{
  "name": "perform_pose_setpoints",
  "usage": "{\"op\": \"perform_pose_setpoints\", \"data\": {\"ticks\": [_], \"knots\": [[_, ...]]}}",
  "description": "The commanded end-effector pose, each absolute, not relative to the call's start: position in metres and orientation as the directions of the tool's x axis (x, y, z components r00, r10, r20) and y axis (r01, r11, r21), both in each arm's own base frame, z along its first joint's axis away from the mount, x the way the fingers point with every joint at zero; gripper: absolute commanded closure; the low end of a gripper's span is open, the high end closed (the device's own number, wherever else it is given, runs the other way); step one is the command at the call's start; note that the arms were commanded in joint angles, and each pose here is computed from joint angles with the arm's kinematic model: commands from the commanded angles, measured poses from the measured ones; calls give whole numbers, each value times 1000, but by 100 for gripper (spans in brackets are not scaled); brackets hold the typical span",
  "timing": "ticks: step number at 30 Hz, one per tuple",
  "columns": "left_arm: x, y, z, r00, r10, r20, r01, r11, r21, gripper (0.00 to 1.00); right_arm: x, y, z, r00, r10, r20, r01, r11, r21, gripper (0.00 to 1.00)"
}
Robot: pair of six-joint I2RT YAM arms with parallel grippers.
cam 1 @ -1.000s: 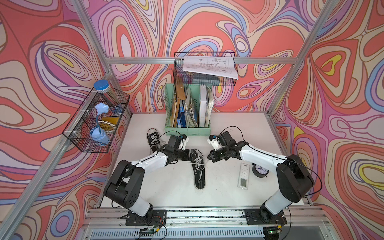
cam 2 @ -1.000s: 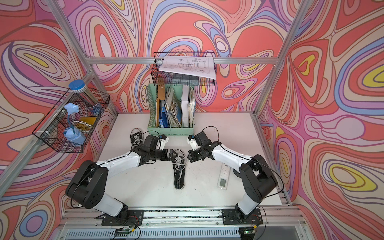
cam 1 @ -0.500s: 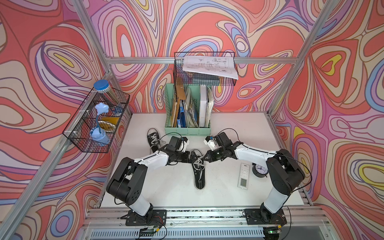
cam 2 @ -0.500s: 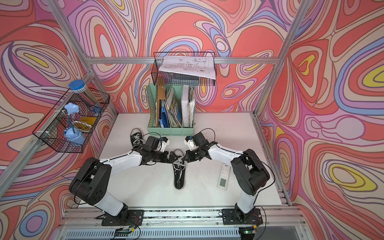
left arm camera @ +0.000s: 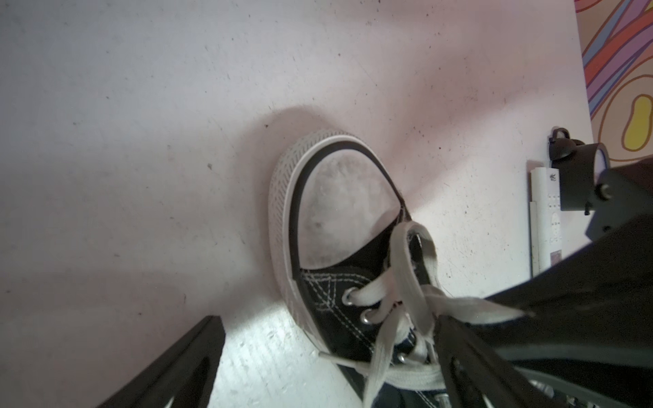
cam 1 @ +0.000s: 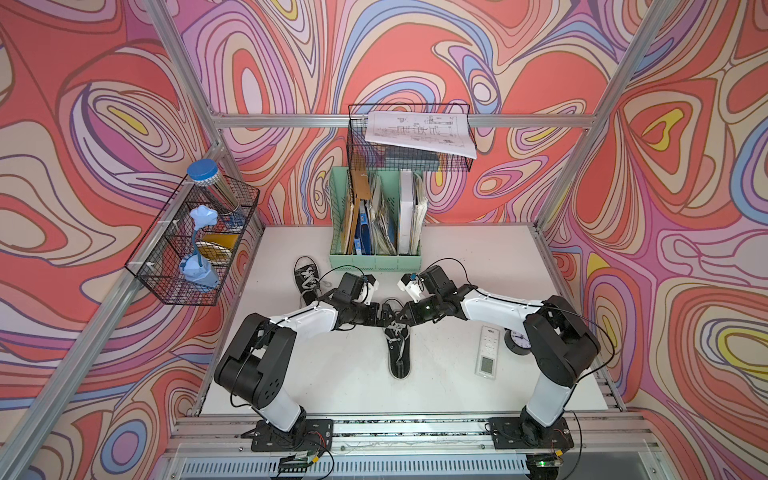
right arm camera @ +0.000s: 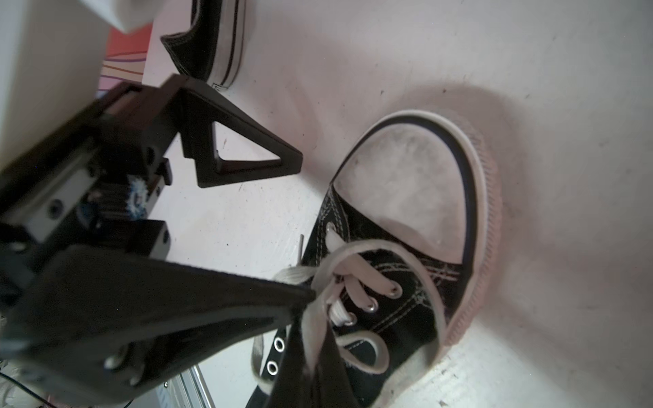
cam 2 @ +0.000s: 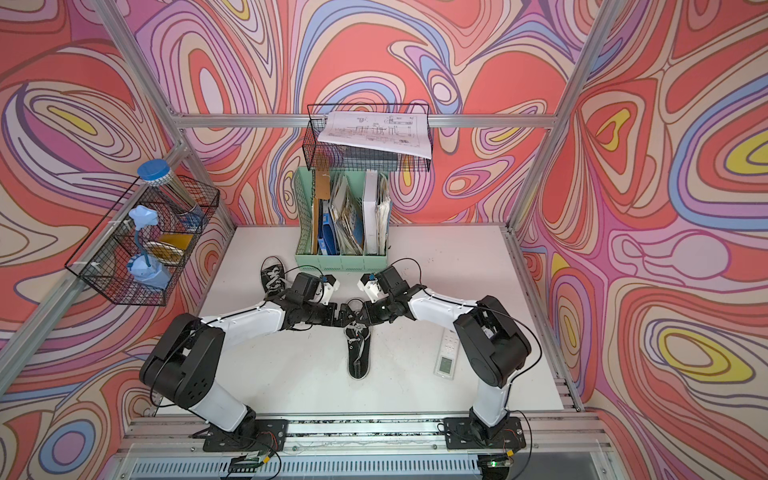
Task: Tie the shoes
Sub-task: Cross the shoelace with the shoelace.
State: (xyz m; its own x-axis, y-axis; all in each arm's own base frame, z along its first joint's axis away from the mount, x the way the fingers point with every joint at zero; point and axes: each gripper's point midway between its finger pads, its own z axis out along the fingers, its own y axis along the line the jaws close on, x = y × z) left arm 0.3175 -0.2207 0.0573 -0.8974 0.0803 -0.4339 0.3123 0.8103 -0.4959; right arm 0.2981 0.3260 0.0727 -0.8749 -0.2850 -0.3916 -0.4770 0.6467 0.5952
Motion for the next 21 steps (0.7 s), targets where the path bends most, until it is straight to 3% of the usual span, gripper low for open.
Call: {"op": "perform_pose_setpoints", "data": {"ticks": [1, 21], "knots": [[319, -222, 66, -893, 81, -443, 324, 799, -507, 1, 301, 327, 61, -883, -282, -375, -462, 663, 589, 100], [314, -210, 90, -867, 60, -494, 333, 808, -486, 2, 299, 317, 37, -894, -292, -339, -440, 711, 548, 100]]}}
